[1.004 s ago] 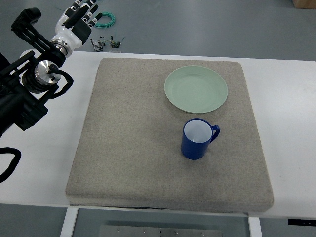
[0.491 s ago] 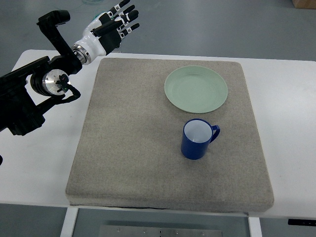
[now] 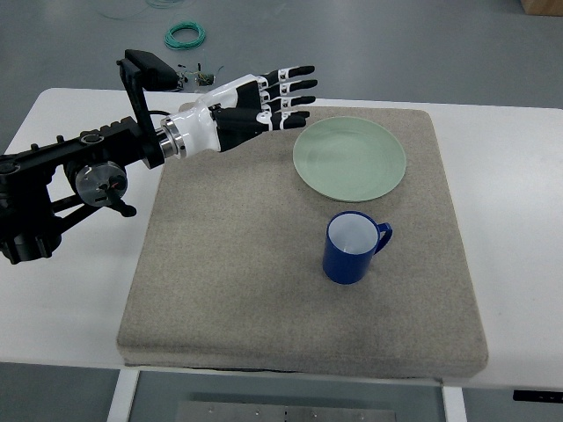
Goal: Place cup left of plate with left hand
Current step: 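Swing the left hand down and reach toward the blue mug, then wrap the left hand fingers around the blue mug body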
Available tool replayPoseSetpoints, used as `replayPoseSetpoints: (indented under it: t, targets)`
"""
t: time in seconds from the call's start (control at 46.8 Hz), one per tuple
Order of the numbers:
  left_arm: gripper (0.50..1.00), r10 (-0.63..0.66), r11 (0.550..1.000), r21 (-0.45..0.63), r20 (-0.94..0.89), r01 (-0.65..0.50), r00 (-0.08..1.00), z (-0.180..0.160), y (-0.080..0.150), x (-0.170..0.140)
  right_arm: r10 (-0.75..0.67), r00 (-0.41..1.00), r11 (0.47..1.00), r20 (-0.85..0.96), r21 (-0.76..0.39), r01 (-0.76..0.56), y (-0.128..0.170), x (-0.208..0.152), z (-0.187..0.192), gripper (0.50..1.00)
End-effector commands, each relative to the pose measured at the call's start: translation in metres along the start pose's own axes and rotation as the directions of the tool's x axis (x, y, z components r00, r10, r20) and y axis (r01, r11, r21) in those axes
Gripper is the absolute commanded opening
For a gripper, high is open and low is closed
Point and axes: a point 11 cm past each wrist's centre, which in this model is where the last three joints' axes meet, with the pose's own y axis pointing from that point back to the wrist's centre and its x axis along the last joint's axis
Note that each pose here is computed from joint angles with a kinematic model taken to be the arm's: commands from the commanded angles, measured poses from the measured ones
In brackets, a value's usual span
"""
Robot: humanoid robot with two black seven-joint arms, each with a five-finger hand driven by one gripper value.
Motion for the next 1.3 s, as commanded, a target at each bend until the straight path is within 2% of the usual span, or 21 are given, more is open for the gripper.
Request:
replayPoseSetpoints:
  t: [0.0, 0.214, 0.534, 1.281]
  targets:
    - [0.994, -0.022, 0.999, 0.048, 0.010, 0.021, 1.000, -0.013, 0.006, -0.005, 0.000, 1.000, 1.000, -0.001, 0.000, 0.000, 0.000, 0.000, 0.000, 0.934]
    - [0.992, -0.118, 0.984, 0.148, 0.092, 0.104, 0.989, -0.040, 0.024, -0.018, 0.000, 1.000, 1.000, -0.001, 0.000, 0.000, 0.000, 0.000, 0.000, 0.934]
    - [0.992, -0.136, 0.970, 0.215, 0.116, 0.109, 0.984, -0.070, 0.042, -0.019, 0.000, 1.000, 1.000, 0.001, 0.000, 0.000, 0.000, 0.000, 0.000, 0.934]
    - [0.994, -0.184, 0.964, 0.207, 0.063, 0.168, 0.981, -0.093, 0.014, -0.047, 0.000, 1.000, 1.000, -0.001, 0.000, 0.000, 0.000, 0.000, 0.000, 0.934]
